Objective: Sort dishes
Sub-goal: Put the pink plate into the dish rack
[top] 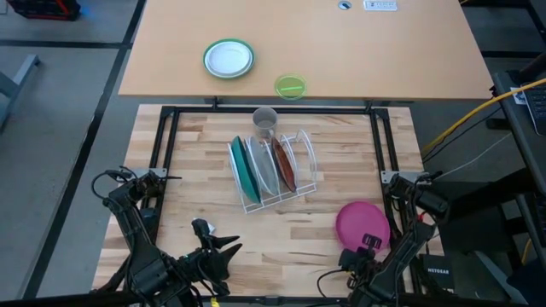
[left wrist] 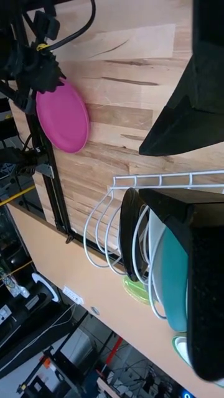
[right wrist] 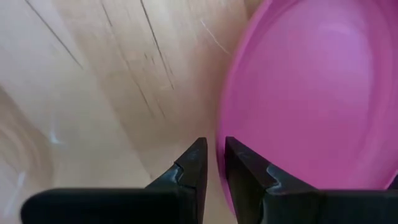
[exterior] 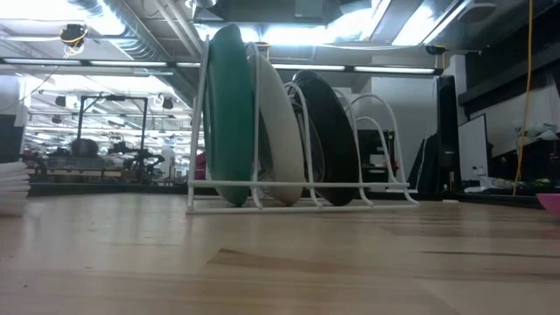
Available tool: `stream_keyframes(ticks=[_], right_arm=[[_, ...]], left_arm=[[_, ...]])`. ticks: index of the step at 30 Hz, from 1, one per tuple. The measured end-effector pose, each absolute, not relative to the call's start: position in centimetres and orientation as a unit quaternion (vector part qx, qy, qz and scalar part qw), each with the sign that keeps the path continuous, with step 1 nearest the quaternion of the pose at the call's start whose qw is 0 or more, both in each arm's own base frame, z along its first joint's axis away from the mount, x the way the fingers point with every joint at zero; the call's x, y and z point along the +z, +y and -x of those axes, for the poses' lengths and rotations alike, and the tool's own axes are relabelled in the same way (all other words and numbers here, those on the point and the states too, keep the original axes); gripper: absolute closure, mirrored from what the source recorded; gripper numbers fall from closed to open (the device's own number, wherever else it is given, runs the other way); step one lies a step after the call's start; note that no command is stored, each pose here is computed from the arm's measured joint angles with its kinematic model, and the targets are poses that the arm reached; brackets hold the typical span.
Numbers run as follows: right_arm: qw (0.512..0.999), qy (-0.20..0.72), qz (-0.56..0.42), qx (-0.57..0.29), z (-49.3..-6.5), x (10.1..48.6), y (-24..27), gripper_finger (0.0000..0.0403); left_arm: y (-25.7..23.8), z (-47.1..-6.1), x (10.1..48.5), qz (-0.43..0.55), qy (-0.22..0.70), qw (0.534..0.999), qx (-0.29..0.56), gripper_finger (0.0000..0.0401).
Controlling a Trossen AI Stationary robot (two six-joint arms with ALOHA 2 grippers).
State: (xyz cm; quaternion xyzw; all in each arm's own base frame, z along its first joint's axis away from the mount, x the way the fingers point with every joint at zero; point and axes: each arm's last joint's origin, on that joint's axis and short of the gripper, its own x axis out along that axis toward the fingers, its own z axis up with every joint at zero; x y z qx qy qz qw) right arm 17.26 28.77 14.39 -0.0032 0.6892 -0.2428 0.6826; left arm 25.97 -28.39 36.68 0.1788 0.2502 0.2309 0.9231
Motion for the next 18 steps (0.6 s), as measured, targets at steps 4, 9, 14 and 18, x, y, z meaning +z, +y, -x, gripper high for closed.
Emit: stream_keyframes(ticks=[4, 9, 14, 18], right_arm=[[0.680, 0.690, 0.008, -0.247, -17.3, 14.0, 28.8, 0.0343], [0.678, 0.691, 0.013, -0.251, -17.1, 13.5, 28.6, 0.0343], [0.670, 0.696, 0.022, -0.259, -16.8, 12.9, 28.1, 0.0343], [0.668, 0.696, 0.025, -0.261, -16.7, 12.8, 27.9, 0.0364]], left_arm=[[-28.4, -26.0, 36.7, -0.178, 0.250, 0.923, 0.231, 0.0317], [-28.4, -26.0, 36.7, -0.177, 0.250, 0.924, 0.231, 0.0317], [-28.4, -26.0, 36.7, -0.176, 0.249, 0.924, 0.231, 0.0317], [-28.4, -26.0, 36.7, -0.176, 0.249, 0.924, 0.232, 0.0317]])
